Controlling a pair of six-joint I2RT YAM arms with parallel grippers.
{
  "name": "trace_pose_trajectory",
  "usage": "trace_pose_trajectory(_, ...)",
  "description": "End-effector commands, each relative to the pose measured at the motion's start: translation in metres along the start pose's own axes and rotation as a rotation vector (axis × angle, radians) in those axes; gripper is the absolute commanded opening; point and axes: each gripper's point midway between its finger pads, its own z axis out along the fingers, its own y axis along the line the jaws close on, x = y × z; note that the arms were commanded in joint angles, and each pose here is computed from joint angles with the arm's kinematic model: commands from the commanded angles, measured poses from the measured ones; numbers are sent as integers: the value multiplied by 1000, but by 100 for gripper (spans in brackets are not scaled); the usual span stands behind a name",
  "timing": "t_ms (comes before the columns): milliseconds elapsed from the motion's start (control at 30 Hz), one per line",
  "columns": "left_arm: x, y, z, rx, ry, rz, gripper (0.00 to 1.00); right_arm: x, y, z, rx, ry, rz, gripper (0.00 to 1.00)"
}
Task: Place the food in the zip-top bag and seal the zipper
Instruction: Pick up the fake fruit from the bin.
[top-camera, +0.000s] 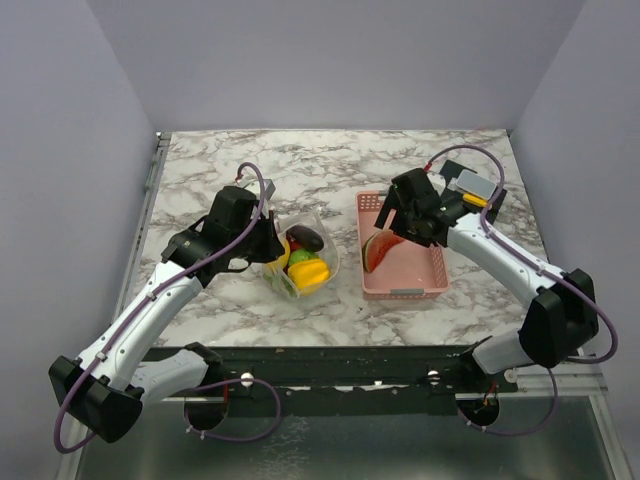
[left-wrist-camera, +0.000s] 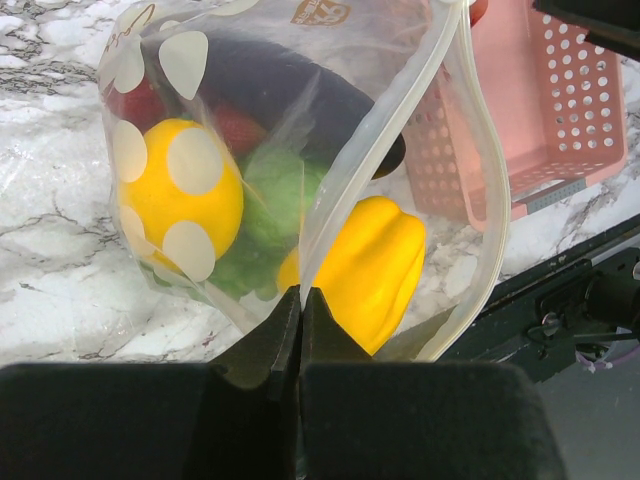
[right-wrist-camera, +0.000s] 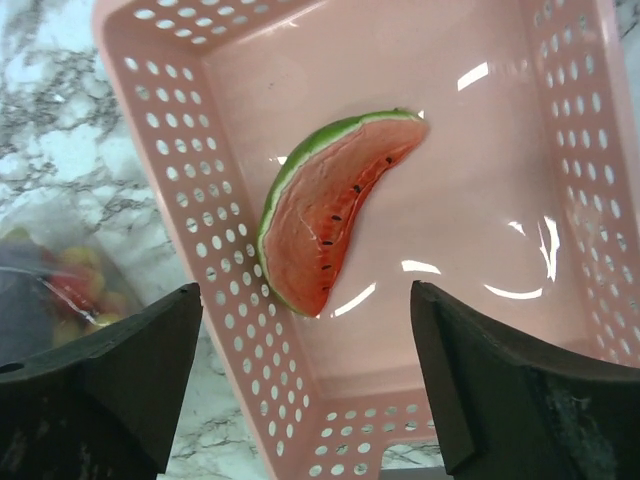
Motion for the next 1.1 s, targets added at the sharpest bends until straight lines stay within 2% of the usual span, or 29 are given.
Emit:
trace_pose_trajectory(0,1,-1,-1,7,-9,7,0,9,0,19,38,54,45,92)
trace_pose_trajectory(33,1,-1,-1,7,-9,7,0,12,0,22,44,65,55,97)
trace_pose_trajectory(133,2,0,0,6,-4,11,0,19,1,34,52,88,75,100)
trace_pose_trajectory(467,4,1,2,4,7,15,0,34,-6,71,97,168,162,100)
trace_pose_trajectory(1067,4,2,5,-1,17,25,0,49,-8,112,120,248,268,100)
